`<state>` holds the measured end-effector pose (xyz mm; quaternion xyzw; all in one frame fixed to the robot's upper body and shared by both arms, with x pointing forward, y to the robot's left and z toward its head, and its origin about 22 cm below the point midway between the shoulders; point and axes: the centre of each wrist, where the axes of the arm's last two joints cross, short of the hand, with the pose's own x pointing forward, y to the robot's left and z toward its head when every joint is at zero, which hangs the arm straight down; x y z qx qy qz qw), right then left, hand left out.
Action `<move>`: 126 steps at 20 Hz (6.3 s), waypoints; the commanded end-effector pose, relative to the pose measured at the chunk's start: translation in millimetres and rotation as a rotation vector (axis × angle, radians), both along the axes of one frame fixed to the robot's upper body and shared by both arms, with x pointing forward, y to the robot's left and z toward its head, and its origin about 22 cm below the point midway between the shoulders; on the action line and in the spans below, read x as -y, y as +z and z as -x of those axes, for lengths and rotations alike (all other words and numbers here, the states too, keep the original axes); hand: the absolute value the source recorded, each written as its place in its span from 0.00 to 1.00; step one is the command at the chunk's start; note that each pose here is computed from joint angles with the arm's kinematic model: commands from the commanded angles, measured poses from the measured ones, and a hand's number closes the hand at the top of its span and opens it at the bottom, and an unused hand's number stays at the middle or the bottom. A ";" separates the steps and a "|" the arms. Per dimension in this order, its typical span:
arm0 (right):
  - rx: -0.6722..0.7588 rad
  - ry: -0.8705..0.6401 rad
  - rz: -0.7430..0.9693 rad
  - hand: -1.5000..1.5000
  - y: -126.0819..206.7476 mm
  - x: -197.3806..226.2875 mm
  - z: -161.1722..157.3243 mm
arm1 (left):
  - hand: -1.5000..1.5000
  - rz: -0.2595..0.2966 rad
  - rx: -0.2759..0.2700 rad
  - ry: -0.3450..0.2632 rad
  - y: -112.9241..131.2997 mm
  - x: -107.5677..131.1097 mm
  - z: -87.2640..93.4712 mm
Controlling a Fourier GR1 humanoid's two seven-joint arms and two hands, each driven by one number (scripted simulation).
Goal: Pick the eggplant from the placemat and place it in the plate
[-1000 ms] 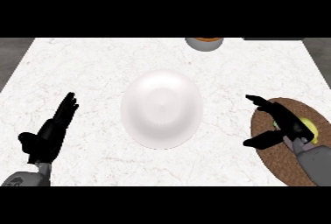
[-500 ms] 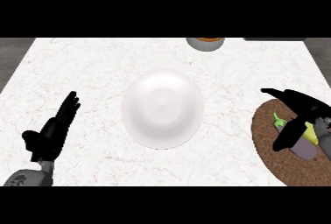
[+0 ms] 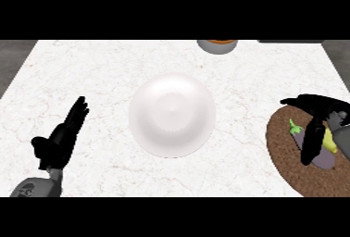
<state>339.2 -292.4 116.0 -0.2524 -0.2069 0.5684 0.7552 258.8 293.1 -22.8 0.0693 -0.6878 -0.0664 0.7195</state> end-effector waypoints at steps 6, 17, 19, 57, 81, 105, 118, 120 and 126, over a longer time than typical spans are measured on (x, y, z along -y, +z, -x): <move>-0.164 0.024 0.210 0.00 -30.6 -0.1 -5.0 | 0.50 -0.020 -0.006 -0.022 -5.9 -7.9 2.1; -0.219 0.023 0.201 0.00 -58.4 6.4 -17.4 | 0.50 -0.005 0.002 -0.010 6.1 -16.3 17.4; -0.213 0.055 0.235 0.00 -68.7 25.0 1.1 | 0.50 0.014 0.006 -0.001 7.9 1.5 7.6; 0.919 -0.364 -0.065 1.00 -80.3 -103.9 162.3 | 0.50 -0.022 -0.025 0.109 -7.9 -39.5 41.0; 1.262 -0.298 -0.035 1.00 21.4 -221.0 192.7 | 0.50 -0.006 -0.007 -0.019 1.8 -7.1 2.4; 1.196 -0.561 -0.195 0.00 -19.3 -254.0 16.2 | 0.50 -0.007 0.016 -0.053 -0.1 11.8 -7.4; 1.426 -0.826 -0.581 0.00 -46.7 -223.2 23.5 | 0.50 0.003 -0.003 -0.013 -6.1 4.5 9.6; 1.425 -0.852 -0.682 0.00 -41.8 -229.9 33.2 | 0.50 -0.001 0.000 -0.019 0.7 -4.0 -2.9; 1.495 -0.912 -0.731 0.00 -74.1 -195.3 86.8 | 0.50 -0.021 0.019 0.010 8.9 -19.7 12.5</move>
